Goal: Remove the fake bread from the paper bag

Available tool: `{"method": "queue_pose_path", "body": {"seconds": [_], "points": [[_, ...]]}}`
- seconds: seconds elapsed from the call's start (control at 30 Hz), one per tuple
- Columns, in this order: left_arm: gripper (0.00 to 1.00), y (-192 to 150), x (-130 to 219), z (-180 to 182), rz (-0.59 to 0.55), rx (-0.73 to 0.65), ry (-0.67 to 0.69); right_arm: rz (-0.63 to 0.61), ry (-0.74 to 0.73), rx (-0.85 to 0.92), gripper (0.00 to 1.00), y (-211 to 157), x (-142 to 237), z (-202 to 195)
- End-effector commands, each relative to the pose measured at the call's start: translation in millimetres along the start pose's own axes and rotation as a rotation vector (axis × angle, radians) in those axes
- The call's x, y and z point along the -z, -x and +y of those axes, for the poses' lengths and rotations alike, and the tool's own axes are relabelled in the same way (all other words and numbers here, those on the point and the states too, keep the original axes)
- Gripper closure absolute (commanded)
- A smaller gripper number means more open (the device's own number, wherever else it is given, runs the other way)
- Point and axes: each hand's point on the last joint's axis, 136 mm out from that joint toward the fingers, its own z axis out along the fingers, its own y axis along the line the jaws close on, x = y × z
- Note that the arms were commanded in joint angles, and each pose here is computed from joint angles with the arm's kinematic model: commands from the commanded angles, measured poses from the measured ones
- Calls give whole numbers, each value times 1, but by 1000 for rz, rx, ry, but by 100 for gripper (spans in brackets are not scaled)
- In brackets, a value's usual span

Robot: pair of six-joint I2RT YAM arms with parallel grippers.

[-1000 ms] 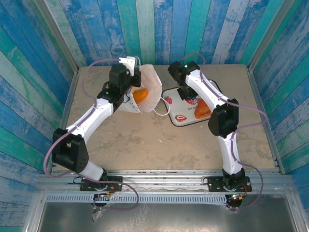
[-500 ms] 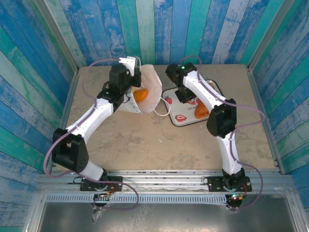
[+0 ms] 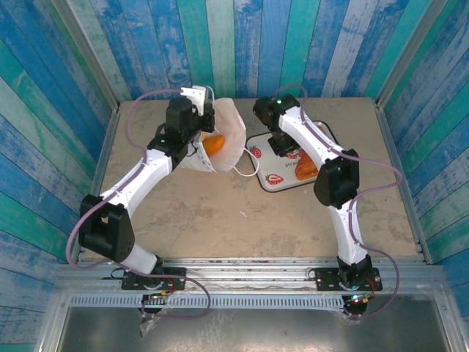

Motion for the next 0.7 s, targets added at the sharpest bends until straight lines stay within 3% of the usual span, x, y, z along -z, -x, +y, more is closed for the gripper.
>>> {"method": "queue_pose_path", "body": {"seconds": [0.0, 0.2, 0.67], "points": [[100, 7, 5, -3, -16, 5, -11, 12, -61, -35, 57, -4, 2, -18], [100, 5, 4, -2, -12, 4, -8, 25, -81, -33, 57, -7, 0, -20], [100, 7, 6, -1, -14, -5, -2, -24, 35, -25, 55, -6, 20, -4]]}}
